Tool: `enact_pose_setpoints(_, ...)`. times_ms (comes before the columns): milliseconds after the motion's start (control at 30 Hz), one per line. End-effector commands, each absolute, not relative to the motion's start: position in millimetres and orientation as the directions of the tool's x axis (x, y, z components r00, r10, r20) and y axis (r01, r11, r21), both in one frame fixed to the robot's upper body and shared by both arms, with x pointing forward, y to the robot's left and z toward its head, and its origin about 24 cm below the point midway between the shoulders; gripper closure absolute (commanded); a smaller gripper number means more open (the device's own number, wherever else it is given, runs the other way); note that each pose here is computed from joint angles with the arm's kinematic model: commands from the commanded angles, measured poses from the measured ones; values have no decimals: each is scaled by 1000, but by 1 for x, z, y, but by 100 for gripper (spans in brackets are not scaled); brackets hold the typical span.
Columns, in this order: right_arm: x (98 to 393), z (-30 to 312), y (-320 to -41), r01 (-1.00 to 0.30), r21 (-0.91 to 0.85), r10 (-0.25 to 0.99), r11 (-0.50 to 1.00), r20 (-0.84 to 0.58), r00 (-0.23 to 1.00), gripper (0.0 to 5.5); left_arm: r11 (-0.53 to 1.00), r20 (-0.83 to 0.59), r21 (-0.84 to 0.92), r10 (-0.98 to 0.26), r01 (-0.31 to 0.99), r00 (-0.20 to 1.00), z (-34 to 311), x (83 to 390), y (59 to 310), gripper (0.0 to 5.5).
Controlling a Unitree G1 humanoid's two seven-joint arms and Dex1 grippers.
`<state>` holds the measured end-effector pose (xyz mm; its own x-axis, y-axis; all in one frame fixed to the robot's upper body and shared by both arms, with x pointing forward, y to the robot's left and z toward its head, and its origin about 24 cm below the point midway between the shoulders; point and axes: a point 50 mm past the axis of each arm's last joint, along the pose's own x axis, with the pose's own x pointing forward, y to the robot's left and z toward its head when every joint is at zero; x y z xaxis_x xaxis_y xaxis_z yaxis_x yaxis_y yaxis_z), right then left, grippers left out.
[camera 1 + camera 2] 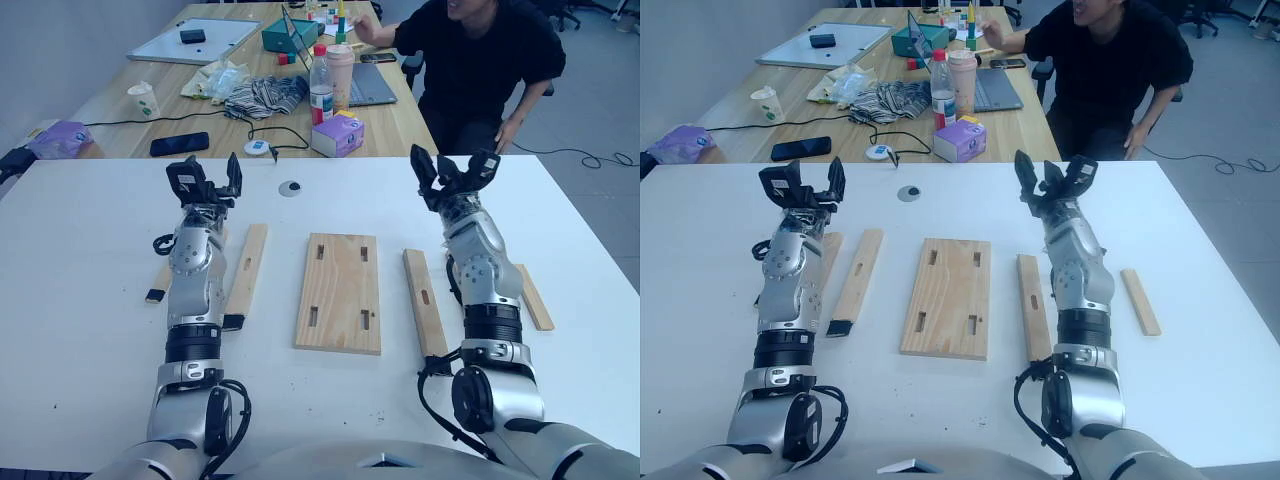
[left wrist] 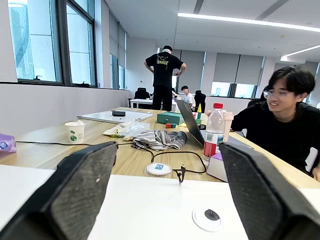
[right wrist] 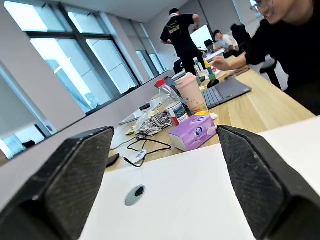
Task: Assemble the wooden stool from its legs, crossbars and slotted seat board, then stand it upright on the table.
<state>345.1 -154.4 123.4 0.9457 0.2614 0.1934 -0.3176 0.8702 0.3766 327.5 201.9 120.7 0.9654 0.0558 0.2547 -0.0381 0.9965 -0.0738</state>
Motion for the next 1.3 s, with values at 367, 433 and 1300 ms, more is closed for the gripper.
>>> enact_pose_setpoints(367, 332, 111, -149, -322, 174, 299, 931, 144, 943, 171, 988, 243, -157, 31, 7, 970, 122, 327, 192, 175)
enact_pose_setpoints(433, 324, 109, -141, -384, 131, 364, 914, 151, 919, 171, 984, 227, -176, 10, 31, 974, 119, 324, 190, 175)
enact_pose_setpoints(1300, 322, 114, -136, -414, -60, 417, 908, 205, 886, 190, 994, 239, -103, 3, 22, 971, 120, 327, 185, 180)
